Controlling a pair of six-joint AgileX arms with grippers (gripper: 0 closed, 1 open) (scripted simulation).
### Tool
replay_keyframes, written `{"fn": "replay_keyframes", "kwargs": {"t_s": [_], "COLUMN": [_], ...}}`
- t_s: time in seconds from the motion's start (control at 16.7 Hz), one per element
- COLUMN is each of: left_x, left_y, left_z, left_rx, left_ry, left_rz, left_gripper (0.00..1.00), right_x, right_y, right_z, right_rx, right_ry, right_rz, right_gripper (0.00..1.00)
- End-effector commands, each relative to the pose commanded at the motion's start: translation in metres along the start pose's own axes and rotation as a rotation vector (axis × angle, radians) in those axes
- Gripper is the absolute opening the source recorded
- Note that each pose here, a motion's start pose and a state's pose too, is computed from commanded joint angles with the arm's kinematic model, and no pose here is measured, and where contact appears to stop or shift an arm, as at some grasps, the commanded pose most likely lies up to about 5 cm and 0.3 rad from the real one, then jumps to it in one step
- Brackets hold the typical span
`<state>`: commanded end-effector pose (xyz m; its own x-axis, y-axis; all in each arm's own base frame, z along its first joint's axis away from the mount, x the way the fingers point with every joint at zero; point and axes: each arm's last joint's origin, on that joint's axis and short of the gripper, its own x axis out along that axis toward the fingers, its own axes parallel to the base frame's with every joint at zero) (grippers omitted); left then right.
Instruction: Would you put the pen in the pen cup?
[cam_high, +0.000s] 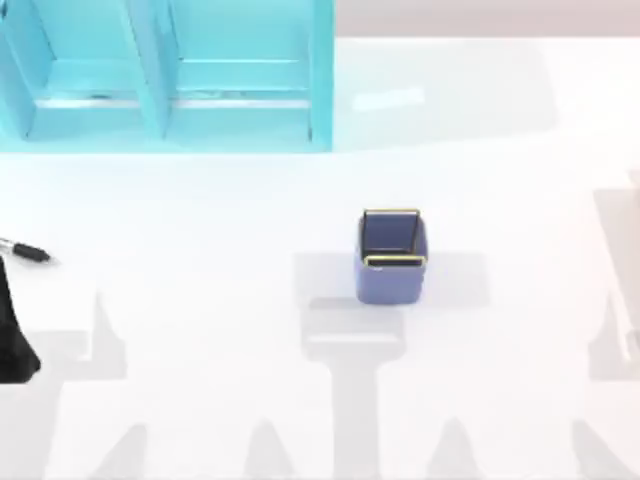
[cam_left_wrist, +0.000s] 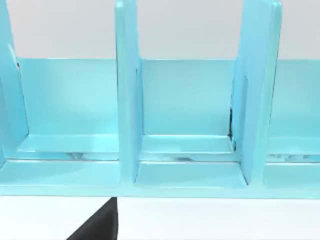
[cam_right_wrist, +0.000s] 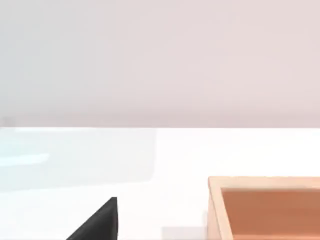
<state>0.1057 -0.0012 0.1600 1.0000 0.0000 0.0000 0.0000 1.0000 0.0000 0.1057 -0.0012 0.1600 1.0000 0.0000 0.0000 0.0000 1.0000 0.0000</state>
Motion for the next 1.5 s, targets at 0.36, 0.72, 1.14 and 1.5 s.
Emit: {"fn": "replay_keyframes", "kwargs": {"t_s": [0.36,0.72,1.14,1.5], "left_x": [0.004,0.042,0.124,0.164], "left_y": [0.003,0.020,0.072,0.118], "left_z": [0.013,0.039,0.009,-0.031], "left_rx": [-0.076,-0.385,-0.939,-1.291], "left_ry": [0.048,0.318,0.741,0.882], "left_rz": [0.000,0.013,0.165,0.290], "left_gripper": [1.00,1.00,1.00,1.00], "right_x": [0.000,0.000,0.000,0.000], "right_y": [0.000,0.000,0.000,0.000], "right_z": [0.000,0.000,0.000,0.000], "right_rx": [0.000,0.000,0.000,0.000], "right_ry": [0.000,0.000,0.000,0.000], "right_rz": [0.000,0.000,0.000,0.000], "right_gripper": [1.00,1.00,1.00,1.00]}}
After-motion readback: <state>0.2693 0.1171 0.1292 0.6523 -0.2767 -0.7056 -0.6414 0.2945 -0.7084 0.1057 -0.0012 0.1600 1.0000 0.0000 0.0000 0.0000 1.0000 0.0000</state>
